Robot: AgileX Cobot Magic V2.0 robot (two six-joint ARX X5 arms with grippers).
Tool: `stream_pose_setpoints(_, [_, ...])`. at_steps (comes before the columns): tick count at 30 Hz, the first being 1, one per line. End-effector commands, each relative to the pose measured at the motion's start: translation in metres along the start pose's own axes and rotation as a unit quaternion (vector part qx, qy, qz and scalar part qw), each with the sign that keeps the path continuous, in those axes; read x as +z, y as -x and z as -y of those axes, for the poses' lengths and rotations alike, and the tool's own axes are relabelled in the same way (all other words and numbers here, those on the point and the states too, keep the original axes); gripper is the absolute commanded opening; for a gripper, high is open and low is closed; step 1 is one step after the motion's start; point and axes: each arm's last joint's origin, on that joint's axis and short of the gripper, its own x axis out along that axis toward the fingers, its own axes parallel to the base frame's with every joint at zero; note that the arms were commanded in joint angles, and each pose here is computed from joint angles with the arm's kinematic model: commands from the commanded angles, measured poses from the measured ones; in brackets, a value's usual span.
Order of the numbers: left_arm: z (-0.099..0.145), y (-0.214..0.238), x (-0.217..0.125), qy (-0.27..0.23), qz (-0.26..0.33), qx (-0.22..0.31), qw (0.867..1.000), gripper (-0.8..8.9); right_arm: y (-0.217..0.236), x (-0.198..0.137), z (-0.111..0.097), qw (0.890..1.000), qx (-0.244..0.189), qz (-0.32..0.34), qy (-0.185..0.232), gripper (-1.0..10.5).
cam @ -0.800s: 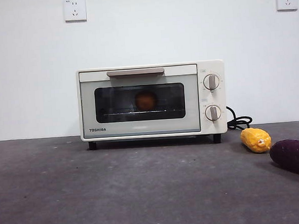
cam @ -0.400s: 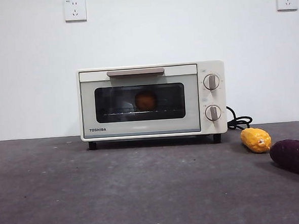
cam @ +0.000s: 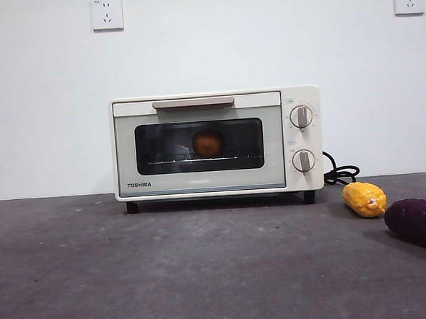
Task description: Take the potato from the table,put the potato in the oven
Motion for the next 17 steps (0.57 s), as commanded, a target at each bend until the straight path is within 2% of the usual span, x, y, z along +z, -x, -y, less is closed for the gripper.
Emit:
stream_pose_setpoints(1, [0.0, -0.001, -0.002, -0.005, -0.001, 0.002, 1.0, -0.04, -0.001, -0.003, 0.0, 1.0, -0.005, -0.009, 0.012, 0.0])
stream_pose_setpoints(5, [0.0, -0.001, -0.002, -0.005, -0.001, 0.002, 1.0, -0.04, 0.001, -0.004, 0.007, 1.0, -0.024, -0.007, -0.003, 0.0])
stream_pose_setpoints(9, [0.0, -0.001, -0.002, -0.005, 0.0, 0.002, 1.0, -0.04, 0.007, -0.007, 0.022, 0.996, -0.078, -0.001, -0.045, 0.0])
stream_pose_setpoints(13, [0.0, -0.001, -0.002, -0.005, 0.0, 0.002, 1.0, -0.04, 0.021, -0.016, 0.039, 0.983, -0.143, 0.015, -0.112, 0.0])
stream_pose_setpoints(17, [0.0, -0.001, -0.002, -0.005, -0.001, 0.002, 1.0, -0.04, 0.036, -0.031, 0.05, 0.971, -0.213, 0.019, -0.11, 0.0])
